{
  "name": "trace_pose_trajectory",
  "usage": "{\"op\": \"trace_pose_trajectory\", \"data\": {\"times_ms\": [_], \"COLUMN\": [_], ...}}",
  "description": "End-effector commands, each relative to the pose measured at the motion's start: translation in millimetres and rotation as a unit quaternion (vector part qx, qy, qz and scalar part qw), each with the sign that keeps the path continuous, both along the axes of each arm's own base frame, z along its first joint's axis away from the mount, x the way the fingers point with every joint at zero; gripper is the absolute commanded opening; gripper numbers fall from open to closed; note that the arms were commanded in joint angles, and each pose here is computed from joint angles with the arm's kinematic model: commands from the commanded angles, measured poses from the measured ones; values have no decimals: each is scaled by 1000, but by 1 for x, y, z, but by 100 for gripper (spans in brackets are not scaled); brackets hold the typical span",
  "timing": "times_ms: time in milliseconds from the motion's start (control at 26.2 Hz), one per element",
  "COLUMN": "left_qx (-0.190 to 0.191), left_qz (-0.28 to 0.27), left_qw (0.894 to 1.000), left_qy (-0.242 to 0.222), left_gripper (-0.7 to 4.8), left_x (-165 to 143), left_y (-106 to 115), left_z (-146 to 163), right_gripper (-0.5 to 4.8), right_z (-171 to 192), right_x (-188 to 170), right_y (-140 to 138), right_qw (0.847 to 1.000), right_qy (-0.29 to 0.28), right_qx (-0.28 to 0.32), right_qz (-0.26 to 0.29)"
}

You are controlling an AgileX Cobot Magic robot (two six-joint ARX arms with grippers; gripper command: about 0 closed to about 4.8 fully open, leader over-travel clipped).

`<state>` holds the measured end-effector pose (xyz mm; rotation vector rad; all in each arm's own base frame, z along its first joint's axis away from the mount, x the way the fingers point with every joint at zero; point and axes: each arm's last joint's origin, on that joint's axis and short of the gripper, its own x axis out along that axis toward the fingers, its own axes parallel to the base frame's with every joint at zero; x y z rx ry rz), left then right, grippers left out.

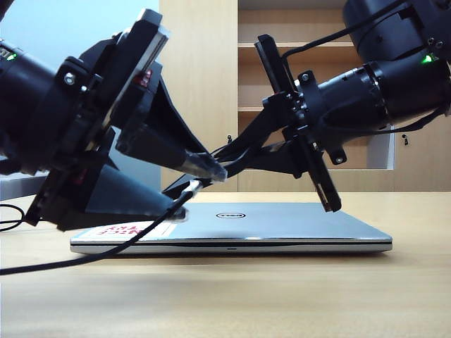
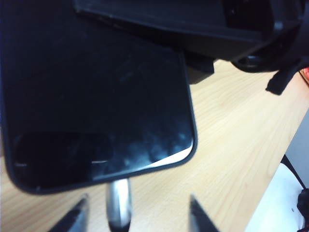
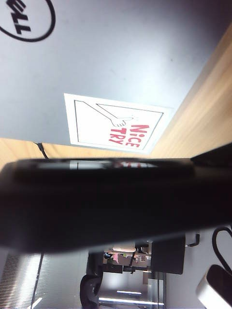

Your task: Pick up the charging cable and the phone, plug the charging cable into the charging port on the phone, and finally place them back on the table.

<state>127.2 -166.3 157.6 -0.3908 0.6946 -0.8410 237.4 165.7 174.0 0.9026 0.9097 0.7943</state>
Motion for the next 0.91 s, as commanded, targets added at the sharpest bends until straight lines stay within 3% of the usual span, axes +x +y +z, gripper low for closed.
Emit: {"op": "trace_pose_trajectory", "data": {"times_ms": [38, 191, 267, 343, 496, 648, 915], "left_qx": [-6, -12, -8, 2, 24, 41, 80], "left_qz": [-2, -13, -19, -24, -38, -13, 38], "left_qw": [1000, 998, 997, 997, 993, 991, 984], "left_qy": [-13, -52, -72, -80, -112, -129, -156], "left_gripper": [315, 313, 278, 205, -11, -6, -6], "left_x": [1, 3, 4, 4, 6, 20, 40], "left_y": [-1, -3, -4, -5, -6, 2, 25], "left_z": [4, 18, 27, 32, 45, 63, 78], "right_gripper": [-5, -5, -5, -5, -5, -5, -5], "right_z": [8, 10, 13, 16, 24, 33, 38], "right_x": [1, 3, 5, 6, 6, 1, -3], "right_y": [0, -6, -16, -24, -48, -88, -131], "right_qw": [999, 999, 999, 998, 996, 990, 984], "right_qy": [-28, -29, -36, -36, -34, -22, 19], "right_qx": [15, 6, -10, -19, -46, -86, -120], "right_qz": [1, -17, -30, -40, -69, -106, -128]}}
